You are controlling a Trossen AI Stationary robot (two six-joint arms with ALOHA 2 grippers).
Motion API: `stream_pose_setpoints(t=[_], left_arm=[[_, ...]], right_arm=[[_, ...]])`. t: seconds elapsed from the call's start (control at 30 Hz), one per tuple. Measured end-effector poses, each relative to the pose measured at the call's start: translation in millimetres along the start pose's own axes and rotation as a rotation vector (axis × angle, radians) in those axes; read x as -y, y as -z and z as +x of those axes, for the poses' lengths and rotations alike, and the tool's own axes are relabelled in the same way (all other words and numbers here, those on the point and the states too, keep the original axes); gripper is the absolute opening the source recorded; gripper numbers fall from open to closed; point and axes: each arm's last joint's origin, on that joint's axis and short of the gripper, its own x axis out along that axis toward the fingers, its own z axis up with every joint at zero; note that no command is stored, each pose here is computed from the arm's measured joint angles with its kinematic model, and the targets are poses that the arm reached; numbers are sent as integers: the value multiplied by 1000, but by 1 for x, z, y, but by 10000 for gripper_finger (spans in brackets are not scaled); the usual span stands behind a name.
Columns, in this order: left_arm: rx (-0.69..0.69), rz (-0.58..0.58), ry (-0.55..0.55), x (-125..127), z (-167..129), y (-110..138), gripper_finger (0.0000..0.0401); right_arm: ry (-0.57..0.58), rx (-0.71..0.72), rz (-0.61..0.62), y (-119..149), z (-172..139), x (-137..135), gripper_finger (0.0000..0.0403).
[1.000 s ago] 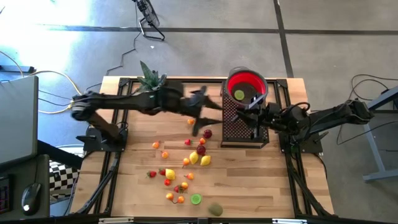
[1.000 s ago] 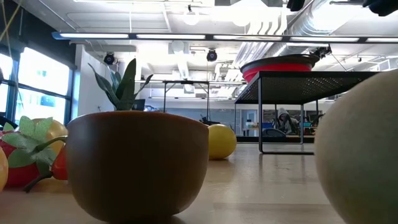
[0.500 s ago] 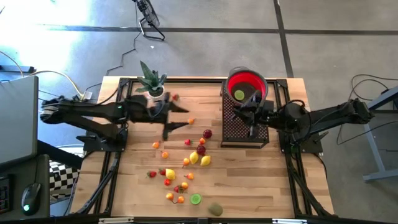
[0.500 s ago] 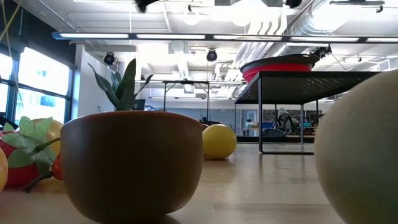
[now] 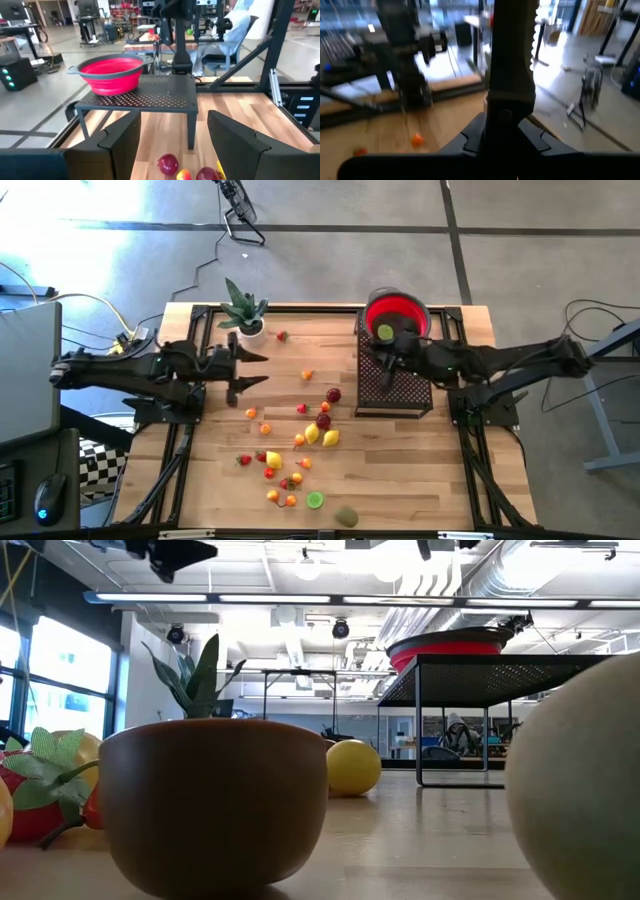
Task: Pick & Place Fruit
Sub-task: Put the knife on the shelf
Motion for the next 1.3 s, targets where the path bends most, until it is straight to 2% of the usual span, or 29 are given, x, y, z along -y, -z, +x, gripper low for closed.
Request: stream_pose_setpoints(t=[0.37,0.63,0.8,0.93,1.07,1.3], left_arm=[[48,-24,0,-1,-11,-3,223],[44,-24,0,-1,-10,-2,223],[44,-23,0,-1,-10,-2,223],[44,-24,0,-1,-10,-2,223],[44,-24,0,-1,-10,-2,223],[44,-24,0,-1,-10,-2,223]], right_arm=[[77,-475,-49,-15,23,-3,58],[112,-869,-43,6,30,4,58],[177,-1050,-97,23,27,0,58],[199,-1119,-132,32,21,-9,58],[193,-1125,-150,42,15,-20,58],[271,-1118,-218,61,9,-26,58]])
